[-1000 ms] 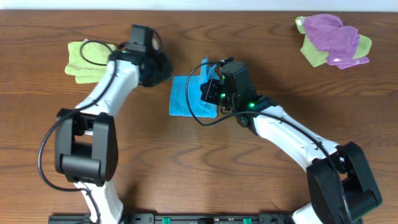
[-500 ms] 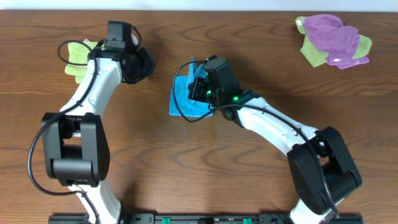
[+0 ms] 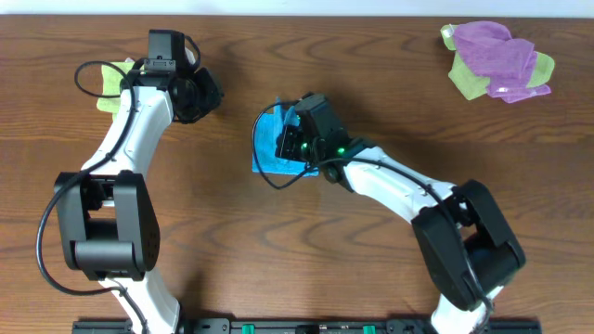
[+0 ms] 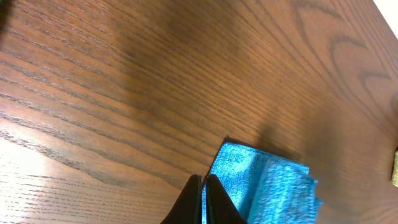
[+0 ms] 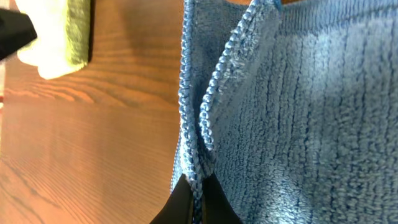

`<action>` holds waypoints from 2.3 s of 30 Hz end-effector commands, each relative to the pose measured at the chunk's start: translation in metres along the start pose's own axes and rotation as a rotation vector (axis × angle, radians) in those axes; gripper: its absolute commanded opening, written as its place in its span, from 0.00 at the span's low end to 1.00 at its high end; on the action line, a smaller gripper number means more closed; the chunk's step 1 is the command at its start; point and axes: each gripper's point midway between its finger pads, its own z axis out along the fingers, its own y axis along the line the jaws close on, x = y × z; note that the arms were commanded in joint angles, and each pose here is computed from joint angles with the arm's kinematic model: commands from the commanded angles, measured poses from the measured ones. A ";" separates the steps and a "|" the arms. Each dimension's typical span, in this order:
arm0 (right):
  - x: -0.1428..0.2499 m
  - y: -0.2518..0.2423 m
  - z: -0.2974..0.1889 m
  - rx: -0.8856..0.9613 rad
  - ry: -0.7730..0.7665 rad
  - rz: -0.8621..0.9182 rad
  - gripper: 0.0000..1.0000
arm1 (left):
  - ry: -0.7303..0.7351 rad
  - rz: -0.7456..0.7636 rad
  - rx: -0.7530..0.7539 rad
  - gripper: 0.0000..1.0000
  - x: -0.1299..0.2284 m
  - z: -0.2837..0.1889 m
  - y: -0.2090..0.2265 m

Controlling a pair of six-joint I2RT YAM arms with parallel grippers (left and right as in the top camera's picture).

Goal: Fold the cloth

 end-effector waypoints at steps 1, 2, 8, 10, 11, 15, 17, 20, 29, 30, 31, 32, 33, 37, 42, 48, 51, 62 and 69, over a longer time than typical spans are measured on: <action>0.000 0.008 0.004 -0.009 -0.004 -0.024 0.01 | -0.050 0.026 0.020 0.06 -0.014 -0.018 -0.009; 0.001 0.008 0.005 -0.009 -0.002 -0.025 0.01 | -0.051 0.026 0.021 0.06 -0.014 -0.018 -0.009; 0.003 0.011 0.007 -0.016 -0.001 -0.032 0.01 | -0.052 0.027 0.022 0.06 -0.014 -0.018 -0.010; 0.002 0.013 0.007 -0.023 -0.007 -0.034 0.02 | -0.053 0.027 0.022 0.06 -0.014 -0.019 -0.010; 0.001 0.014 0.007 -0.028 -0.012 -0.036 0.04 | -0.053 0.027 0.022 0.06 -0.014 -0.019 -0.010; -0.003 0.020 0.007 -0.056 -0.025 -0.041 0.23 | -0.062 0.025 0.025 0.06 -0.017 -0.022 -0.010; -0.003 0.022 0.007 -0.065 -0.024 -0.043 0.34 | -0.069 0.021 0.026 0.06 -0.019 -0.024 -0.008; -0.001 0.024 0.007 -0.074 -0.014 -0.043 0.41 | -0.082 0.013 0.027 0.06 -0.024 -0.028 -0.006; -0.025 0.043 -0.012 -0.132 -0.053 -0.129 0.82 | -0.080 -0.002 0.045 0.22 -0.025 -0.041 -0.005; -0.034 0.045 -0.019 -0.133 -0.071 -0.171 0.99 | -0.079 -0.003 0.045 0.31 -0.024 -0.044 -0.005; -0.042 0.045 -0.027 -0.126 -0.085 -0.210 0.99 | -0.077 -0.005 0.042 0.35 -0.023 -0.047 -0.005; -0.050 0.044 -0.037 -0.115 -0.097 -0.247 0.99 | -0.076 -0.009 0.042 0.37 -0.021 -0.050 -0.005; -0.059 0.039 -0.049 -0.097 -0.107 -0.278 0.99 | -0.078 -0.008 0.043 0.40 -0.020 -0.054 -0.006; -0.080 0.014 -0.095 -0.019 -0.122 -0.341 0.99 | -0.071 -0.011 0.038 0.95 -0.015 -0.065 -0.007; -0.077 -0.029 -0.157 0.110 -0.064 -0.426 0.99 | -0.017 -0.039 0.011 0.95 0.000 -0.070 0.000; -0.061 -0.068 -0.215 0.242 -0.081 -0.431 0.99 | 0.053 -0.066 -0.003 0.95 0.019 -0.076 0.004; -0.032 -0.096 -0.231 0.256 -0.077 -0.370 0.99 | 0.092 -0.078 -0.018 0.95 0.030 -0.077 0.006; 0.045 -0.129 -0.286 0.223 -0.293 -0.271 0.99 | 0.223 -0.081 -0.052 0.95 0.079 -0.063 0.002; 0.055 -0.130 -0.309 0.244 -0.370 -0.282 0.99 | 0.271 -0.176 0.014 0.95 0.132 -0.046 0.020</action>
